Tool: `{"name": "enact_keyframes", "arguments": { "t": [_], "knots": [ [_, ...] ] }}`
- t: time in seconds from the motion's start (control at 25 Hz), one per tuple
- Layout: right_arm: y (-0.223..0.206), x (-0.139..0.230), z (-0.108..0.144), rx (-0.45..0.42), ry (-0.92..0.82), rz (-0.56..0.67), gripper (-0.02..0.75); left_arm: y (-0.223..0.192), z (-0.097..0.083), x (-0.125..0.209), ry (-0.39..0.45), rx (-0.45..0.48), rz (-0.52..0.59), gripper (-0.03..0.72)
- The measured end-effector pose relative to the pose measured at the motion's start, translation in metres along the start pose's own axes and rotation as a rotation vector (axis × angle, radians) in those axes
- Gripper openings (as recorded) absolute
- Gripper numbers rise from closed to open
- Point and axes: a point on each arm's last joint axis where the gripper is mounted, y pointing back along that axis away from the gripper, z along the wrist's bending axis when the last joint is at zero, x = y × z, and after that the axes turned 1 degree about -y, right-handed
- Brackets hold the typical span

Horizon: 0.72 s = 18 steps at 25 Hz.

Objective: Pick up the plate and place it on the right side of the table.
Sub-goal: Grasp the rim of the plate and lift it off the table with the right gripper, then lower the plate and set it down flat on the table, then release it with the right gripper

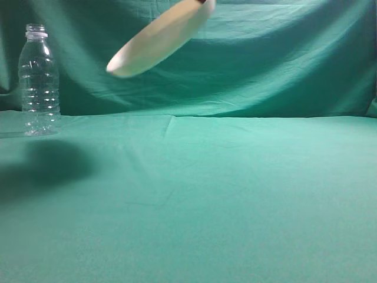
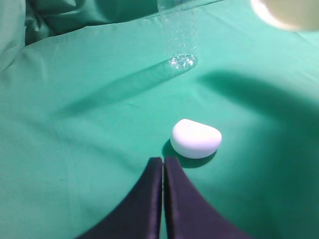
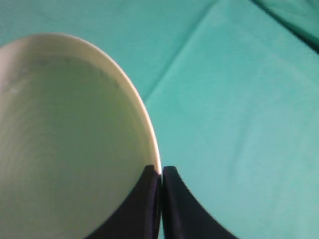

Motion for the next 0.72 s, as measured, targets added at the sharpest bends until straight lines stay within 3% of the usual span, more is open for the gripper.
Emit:
{"name": "enact_keyframes", "arguments": {
  "t": [0.08, 0.32, 0.52, 0.72],
  "knots": [
    [0.019, 0.0, -0.018, 0.056, -0.027, -0.004, 0.0, 0.0, 0.0, 0.0, 0.0, 0.0, 0.0, 0.0],
    [0.047, 0.02, -0.08, 0.117, -0.131, 0.02, 0.0, 0.0, 0.0, 0.0, 0.0, 0.0, 0.0, 0.0],
    [0.042, 0.078, -0.145, 0.177, -0.261, 0.18, 0.0, 0.0, 0.0, 0.0, 0.0, 0.0, 0.0, 0.0],
    [0.024, 0.138, -0.188, 0.135, -0.443, 0.268, 0.0, 0.0, 0.0, 0.0, 0.0, 0.0, 0.0, 0.0]
  ]
}}
